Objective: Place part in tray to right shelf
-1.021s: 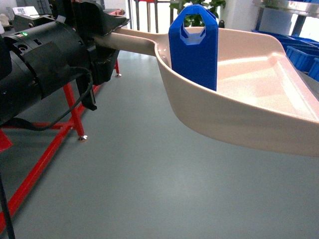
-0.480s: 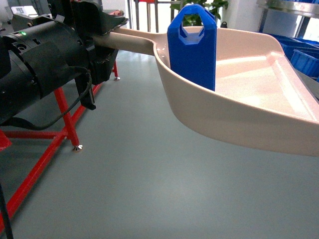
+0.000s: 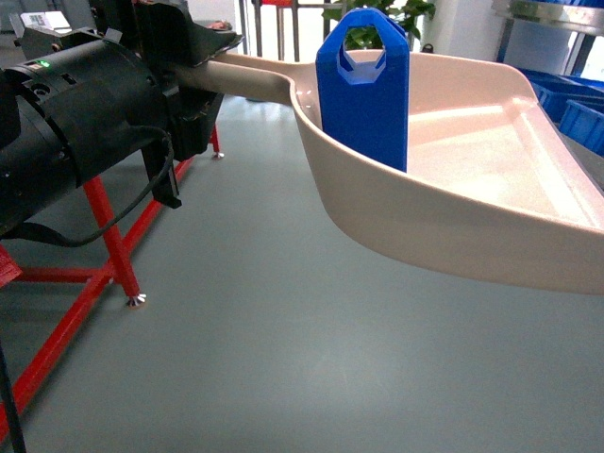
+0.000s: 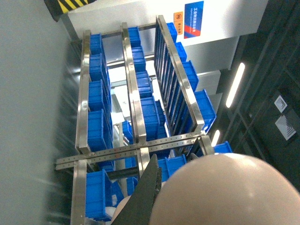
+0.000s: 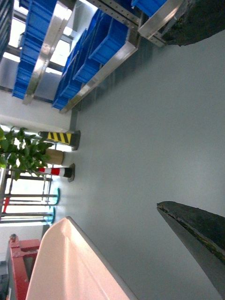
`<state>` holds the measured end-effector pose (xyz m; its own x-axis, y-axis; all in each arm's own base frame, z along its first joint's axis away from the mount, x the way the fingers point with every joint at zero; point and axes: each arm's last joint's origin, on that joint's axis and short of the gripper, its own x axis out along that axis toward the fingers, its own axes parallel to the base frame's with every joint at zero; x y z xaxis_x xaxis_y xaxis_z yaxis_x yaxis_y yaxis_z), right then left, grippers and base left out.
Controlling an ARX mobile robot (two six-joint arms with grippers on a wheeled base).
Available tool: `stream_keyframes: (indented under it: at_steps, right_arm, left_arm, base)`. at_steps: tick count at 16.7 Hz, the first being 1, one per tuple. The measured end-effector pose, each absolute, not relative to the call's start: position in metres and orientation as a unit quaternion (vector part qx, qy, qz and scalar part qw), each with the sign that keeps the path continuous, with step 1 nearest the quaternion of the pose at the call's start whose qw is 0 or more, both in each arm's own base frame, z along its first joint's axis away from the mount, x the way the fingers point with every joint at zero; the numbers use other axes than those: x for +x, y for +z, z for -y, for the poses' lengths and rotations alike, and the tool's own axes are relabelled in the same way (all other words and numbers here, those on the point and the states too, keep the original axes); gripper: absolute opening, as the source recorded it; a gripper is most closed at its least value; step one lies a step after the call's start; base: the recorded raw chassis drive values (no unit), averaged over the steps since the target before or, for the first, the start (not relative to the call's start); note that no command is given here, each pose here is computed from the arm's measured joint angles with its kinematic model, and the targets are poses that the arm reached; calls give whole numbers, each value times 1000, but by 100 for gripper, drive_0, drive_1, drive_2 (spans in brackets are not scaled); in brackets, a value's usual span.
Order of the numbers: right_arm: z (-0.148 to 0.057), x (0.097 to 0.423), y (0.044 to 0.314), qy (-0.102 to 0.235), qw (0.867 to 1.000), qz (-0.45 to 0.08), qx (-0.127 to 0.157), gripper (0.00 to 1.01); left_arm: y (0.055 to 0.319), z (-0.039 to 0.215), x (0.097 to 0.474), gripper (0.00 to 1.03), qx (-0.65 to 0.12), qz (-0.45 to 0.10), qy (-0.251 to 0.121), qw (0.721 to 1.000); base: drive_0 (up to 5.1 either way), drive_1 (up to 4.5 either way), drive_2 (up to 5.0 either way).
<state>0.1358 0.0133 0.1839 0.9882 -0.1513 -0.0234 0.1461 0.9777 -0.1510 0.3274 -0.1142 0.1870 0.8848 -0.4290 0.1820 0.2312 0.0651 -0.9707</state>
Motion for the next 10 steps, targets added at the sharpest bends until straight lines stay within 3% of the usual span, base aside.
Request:
stream_keyframes:
  at_steps: [10]
  right_arm:
    - [-13, 136, 184, -75, 994, -16, -74, 98]
  left_arm:
    - [188, 114, 327, 13, -645, -75, -232, 725]
  base:
    - [0, 433, -434]
